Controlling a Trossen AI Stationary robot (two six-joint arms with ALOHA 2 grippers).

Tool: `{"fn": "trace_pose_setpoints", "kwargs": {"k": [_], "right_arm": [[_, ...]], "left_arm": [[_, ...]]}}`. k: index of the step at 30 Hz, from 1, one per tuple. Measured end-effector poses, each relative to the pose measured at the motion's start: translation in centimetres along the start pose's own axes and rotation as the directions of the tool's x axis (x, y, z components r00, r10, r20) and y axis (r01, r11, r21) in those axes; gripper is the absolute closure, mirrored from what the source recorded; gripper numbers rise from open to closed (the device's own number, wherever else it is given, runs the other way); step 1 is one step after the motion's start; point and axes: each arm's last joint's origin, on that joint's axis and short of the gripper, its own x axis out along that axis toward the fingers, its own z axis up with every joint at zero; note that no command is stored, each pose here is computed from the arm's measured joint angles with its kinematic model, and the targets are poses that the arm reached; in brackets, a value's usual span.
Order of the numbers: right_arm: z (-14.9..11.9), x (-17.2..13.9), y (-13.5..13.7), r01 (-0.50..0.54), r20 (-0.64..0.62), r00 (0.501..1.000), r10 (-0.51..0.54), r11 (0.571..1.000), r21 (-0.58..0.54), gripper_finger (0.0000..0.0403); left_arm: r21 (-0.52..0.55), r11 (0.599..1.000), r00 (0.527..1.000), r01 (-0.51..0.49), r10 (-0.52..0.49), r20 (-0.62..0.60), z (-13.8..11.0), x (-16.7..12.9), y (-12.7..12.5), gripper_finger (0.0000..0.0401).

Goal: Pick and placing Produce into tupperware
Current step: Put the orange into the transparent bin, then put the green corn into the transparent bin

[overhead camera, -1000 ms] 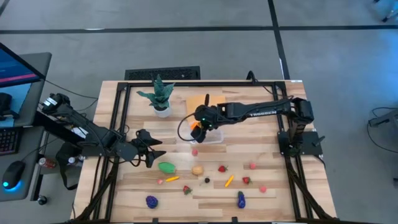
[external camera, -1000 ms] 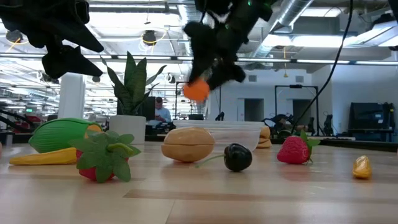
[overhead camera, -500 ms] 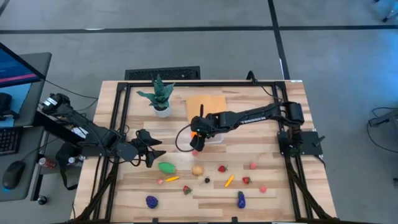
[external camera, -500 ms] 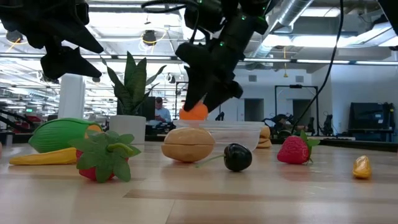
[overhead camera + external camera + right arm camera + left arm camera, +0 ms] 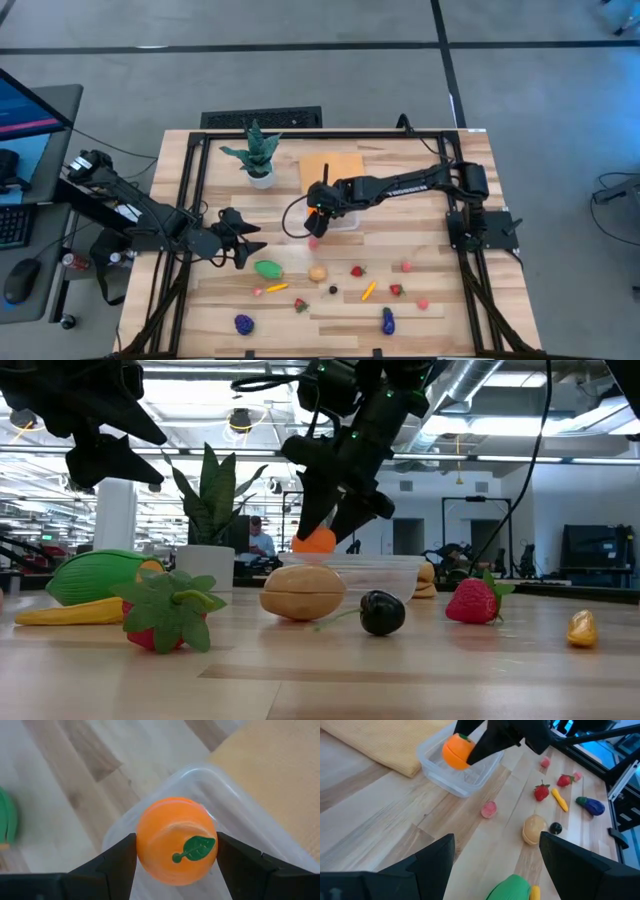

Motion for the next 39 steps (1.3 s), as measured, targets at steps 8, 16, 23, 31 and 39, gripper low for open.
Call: {"fn": "trace_pose_setpoints", "kwargs": {"k": [8,16,23,31,39], "right_arm": [[0.16,0.09,-0.96,0.042,-0.019,0.999,-0.04,0.997,0.06,0.0162],[0.17,0.09,-1.02,0.042,-0.021,0.999,-0.041,0.998,0.056,0.0162],[0.17,0.08,-1.02,0.042,-0.021,0.999,-0.041,0.998,0.054,0.0162],[0.29,0.08,-0.92,0.032,-0.008,0.999,-0.032,0.998,0.054,0.0154],[0.29,0.08,-0.91,0.03,-0.009,1.0,-0.029,0.998,0.054,0.01]], "left_arm": [[0.0,1.0,1.0,-0.001,0.001,0.001,0.0,0.0,0.01,0.012],[0.003,1.0,1.0,-0.007,0.007,0.004,0.0,0.0,0.04,0.012],[0.003,1.0,1.0,-0.02,0.02,0.021,0.05,0.0,0.08,0.012],[0.01,1.0,1.0,-0.022,0.022,0.023,0.05,0.0,0.08,0.012],[0.01,1.0,1.0,-0.022,0.022,0.022,0.05,0.0,0.08,0.012]]}}
